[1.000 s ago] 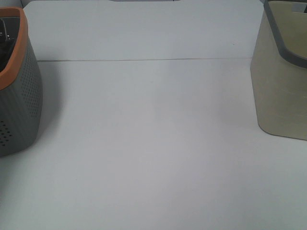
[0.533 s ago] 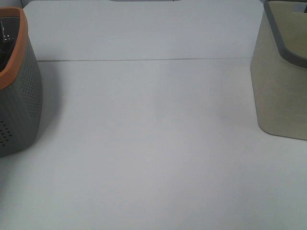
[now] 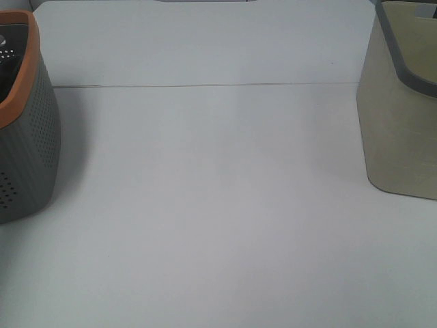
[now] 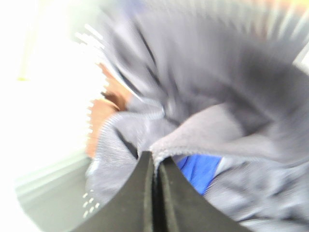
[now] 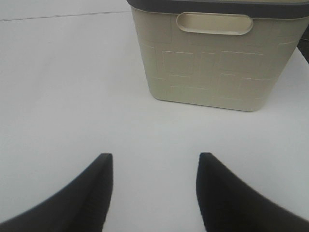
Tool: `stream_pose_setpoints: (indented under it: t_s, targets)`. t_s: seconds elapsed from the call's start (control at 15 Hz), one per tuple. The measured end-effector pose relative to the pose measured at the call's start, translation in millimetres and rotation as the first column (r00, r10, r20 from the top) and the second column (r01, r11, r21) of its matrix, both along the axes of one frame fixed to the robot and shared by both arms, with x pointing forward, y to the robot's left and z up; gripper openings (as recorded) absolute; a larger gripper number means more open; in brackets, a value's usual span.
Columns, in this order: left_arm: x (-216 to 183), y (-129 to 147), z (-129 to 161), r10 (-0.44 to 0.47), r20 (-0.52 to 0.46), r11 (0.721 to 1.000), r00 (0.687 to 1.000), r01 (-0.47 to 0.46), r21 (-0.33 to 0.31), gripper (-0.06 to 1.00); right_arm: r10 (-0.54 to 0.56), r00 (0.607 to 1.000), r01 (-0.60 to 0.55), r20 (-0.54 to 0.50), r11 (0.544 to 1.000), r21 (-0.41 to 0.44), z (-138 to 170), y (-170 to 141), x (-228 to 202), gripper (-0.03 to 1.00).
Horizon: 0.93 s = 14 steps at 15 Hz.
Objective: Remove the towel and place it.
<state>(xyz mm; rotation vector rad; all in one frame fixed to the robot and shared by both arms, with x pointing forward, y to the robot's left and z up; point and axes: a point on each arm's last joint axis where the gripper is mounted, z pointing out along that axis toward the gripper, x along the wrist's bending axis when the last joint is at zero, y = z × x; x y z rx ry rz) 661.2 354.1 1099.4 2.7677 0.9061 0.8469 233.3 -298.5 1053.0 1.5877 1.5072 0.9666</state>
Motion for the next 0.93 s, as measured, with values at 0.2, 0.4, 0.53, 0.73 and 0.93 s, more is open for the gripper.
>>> stream_pose_setpoints:
  t_s: [0.2, 0.4, 0.53, 0.73, 0.93]
  targets:
    - [-27.2, -7.9, 46.2, 0.059, 0.094, 0.995, 0.994, -0.051, -0.091, 0.00, 0.000, 1.000, 0.000, 0.000, 1.000, 0.000, 0.0, 0.0, 0.0, 0.54]
    - [-55.2, -13.1, 80.7, 0.087, 0.148, 0.989, 0.985, -0.068, -0.130, 0.00, 0.000, 1.000, 0.000, 0.000, 1.000, 0.000, 0.0, 0.0, 0.0, 0.54]
    - [-72.9, -16.9, 97.7, 0.083, 0.163, 0.987, 0.983, -0.059, -0.148, 0.00, 0.000, 1.000, 0.000, 0.000, 1.000, 0.000, 0.0, 0.0, 0.0, 0.54]
    - [-93.7, -26.2, 119.8, 0.072, 0.215, 0.975, 0.974, -0.024, -0.220, 0.00, 0.000, 1.000, 0.000, 0.000, 1.000, 0.000, 0.0, 0.0, 0.0, 0.54]
    - [-114.8, -38.1, 147.5, 0.040, 0.251, 0.952, 0.967, 0.040, -0.304, 0.00, 0.000, 1.000, 0.000, 0.000, 1.000, 0.000, 0.0, 0.0, 0.0, 0.54]
